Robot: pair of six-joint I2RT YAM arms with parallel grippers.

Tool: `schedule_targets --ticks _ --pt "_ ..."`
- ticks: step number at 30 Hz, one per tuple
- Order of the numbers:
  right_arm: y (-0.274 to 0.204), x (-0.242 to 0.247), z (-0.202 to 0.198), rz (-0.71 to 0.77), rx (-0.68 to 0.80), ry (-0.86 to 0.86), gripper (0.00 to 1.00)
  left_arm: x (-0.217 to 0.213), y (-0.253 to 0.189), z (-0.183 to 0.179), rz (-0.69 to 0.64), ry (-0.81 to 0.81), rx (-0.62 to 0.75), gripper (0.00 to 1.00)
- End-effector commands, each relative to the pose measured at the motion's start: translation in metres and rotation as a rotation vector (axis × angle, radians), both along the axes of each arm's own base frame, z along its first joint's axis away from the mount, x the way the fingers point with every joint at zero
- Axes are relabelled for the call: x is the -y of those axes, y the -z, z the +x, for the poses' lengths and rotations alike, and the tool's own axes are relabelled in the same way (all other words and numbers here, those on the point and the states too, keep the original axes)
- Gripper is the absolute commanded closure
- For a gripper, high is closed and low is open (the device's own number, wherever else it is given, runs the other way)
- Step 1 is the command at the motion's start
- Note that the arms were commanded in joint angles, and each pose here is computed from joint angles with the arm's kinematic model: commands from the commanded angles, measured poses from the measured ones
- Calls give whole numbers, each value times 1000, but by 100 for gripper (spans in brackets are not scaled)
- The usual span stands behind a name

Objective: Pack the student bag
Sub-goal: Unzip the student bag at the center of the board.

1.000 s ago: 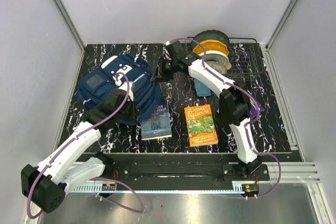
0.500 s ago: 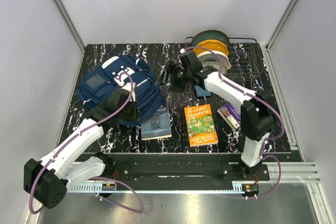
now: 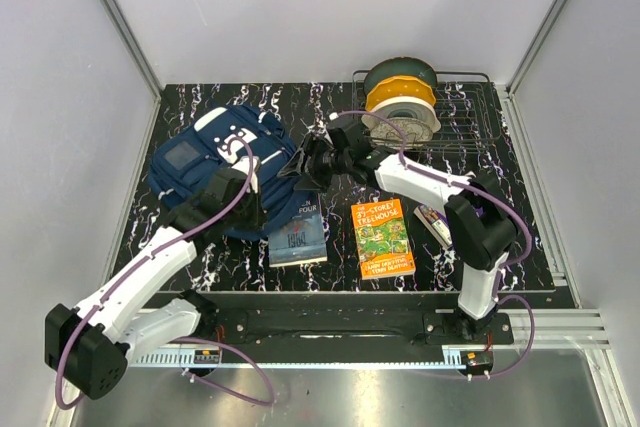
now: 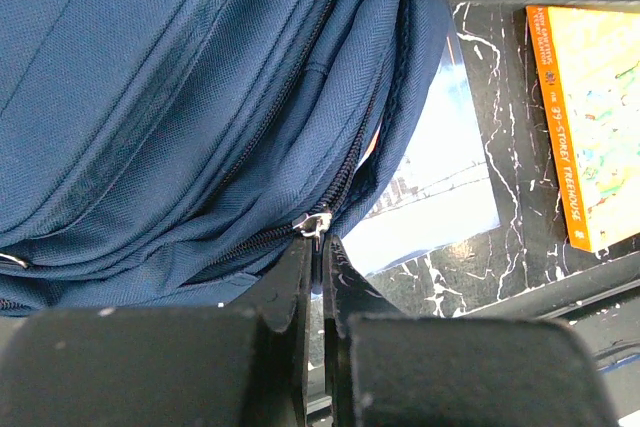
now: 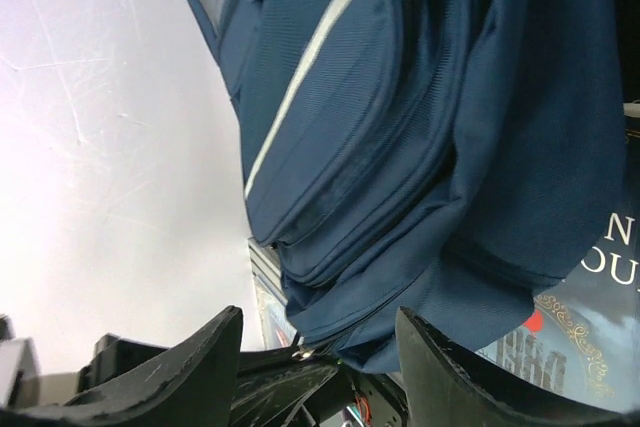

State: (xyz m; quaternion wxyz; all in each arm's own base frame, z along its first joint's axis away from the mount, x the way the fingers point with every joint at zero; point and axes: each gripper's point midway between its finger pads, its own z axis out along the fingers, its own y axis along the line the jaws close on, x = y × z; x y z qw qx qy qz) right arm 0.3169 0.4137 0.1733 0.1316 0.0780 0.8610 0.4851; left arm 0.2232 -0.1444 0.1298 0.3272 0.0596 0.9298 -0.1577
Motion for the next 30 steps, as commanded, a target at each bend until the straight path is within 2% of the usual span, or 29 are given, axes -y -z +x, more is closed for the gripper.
schedule_targets --ticks 1,7,13,17,24,28,30 --pt "-13 -13 2 41 15 -1 33 14 -36 15 -89 24 135 100" --pt "1 -4 -4 -52 52 39 34 14 -36 15 -95 22 137 100" --pt "15 -18 2 -50 46 -1 40 16 -38 14 -97 44 142 100" --pt "17 -26 7 -39 49 -17 51 16 -37 11 -98 55 140 100" --pt "26 -28 11 -57 45 -24 50 17 -38 6 -108 80 149 100" --pt "30 -30 12 -64 43 -32 68 19 -40 6 -116 89 156 100" --pt "31 -31 11 -64 42 -37 84 20 -39 5 -122 95 154 100"
